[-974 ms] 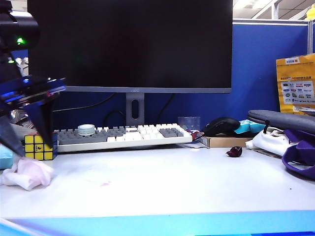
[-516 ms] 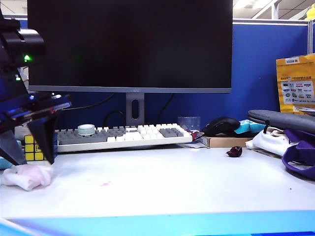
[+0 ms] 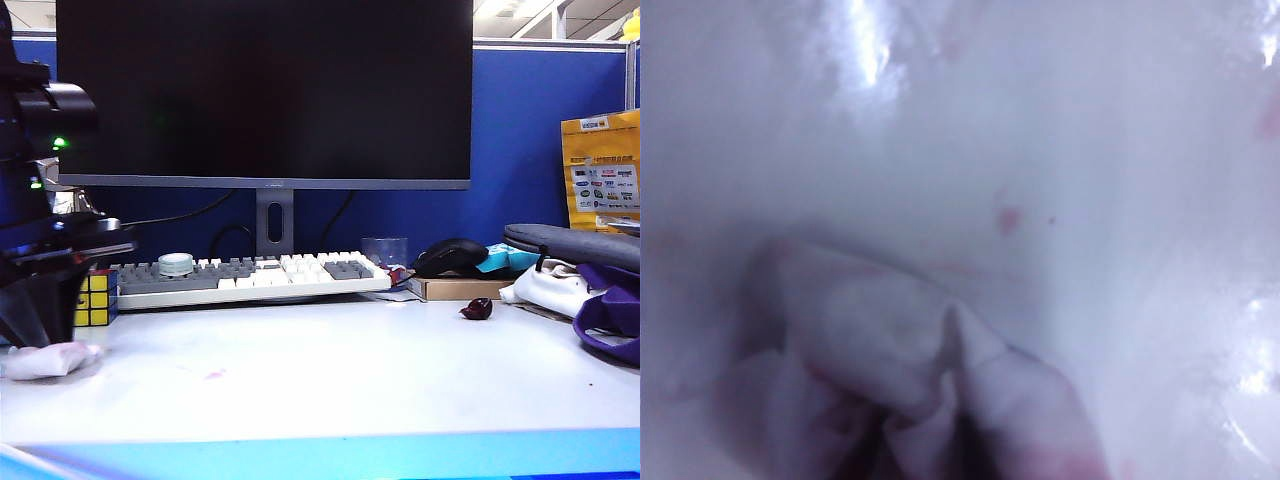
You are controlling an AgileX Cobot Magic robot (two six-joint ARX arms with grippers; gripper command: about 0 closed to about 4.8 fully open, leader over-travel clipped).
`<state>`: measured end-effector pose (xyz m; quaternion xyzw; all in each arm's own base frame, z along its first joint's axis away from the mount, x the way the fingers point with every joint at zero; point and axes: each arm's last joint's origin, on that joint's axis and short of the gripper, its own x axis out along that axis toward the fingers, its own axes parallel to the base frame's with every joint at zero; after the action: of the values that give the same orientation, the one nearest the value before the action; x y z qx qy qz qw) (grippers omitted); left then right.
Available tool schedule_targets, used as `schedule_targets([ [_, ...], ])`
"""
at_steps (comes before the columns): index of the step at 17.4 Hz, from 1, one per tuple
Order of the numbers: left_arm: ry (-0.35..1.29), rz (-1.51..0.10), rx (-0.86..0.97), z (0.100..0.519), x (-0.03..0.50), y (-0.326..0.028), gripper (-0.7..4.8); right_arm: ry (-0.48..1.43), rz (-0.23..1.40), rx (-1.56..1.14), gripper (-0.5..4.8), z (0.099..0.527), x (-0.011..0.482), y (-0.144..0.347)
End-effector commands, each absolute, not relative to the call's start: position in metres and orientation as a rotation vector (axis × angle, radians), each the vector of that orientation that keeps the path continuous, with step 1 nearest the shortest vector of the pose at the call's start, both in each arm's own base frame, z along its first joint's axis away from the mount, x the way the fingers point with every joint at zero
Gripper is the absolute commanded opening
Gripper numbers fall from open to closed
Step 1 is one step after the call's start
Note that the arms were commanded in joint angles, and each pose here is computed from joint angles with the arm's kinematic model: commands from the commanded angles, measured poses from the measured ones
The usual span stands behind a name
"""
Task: Use the wet wipes on the table to wipe the cherry juice off the table, then put the wipes back on the table.
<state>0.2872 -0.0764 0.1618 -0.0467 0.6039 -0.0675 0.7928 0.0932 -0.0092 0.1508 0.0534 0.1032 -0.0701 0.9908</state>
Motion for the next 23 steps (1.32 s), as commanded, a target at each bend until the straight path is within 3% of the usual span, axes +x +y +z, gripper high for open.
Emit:
schedule_targets([
  [1, 1.366, -0.128, -0.068, 0.142, 0.287, -0.076, -0.06, 0.205, -0.145, 0.105, 0.0, 0.151, 0.093, -0.009],
  [7, 1.461, 0.171, 0.192, 0.14, 0.279, -0.042, -0.06, 0.205, -0.144, 0.105, 0.0, 0.151, 0.093, -0.009],
  [9, 1.516, 0.191, 0.207, 0.14, 0.274, -0.033, -0.06, 0.205, -0.145, 0.105, 0.0, 0.151, 0.093, -0.009],
  [11, 1.554, 0.096, 0.156, 0.139, 0.272, -0.036, -0.06, 0.204, -0.145, 0.105, 0.0, 0.151, 0.093, -0.009],
  [14, 1.643, -0.202, -0.108, 0.14, 0.266, -0.049, -0.06, 0.205, -0.145, 0.105, 0.0, 0.151, 0.093, -0.009],
  [17, 1.597, -0.417, -0.299, 0.142, 0.27, -0.057, -0.06, 0.205, -0.145, 0.105, 0.0, 0.151, 0.093, -0.009],
  [18, 1.598, -0.392, -0.278, 0.142, 0.27, -0.056, -0.06, 0.205, -0.145, 0.105, 0.0, 0.151, 0.093, -0.009],
  [21, 1.594, -0.014, 0.099, 0.139, 0.27, -0.041, -0.06, 0.205, -0.145, 0.105, 0.0, 0.151, 0.093, -0.009],
  [23, 1.554, 0.069, 0.18, 0.139, 0.272, -0.039, -0.06, 0.205, -0.145, 0.105, 0.0, 0.151, 0.093, -0.009],
])
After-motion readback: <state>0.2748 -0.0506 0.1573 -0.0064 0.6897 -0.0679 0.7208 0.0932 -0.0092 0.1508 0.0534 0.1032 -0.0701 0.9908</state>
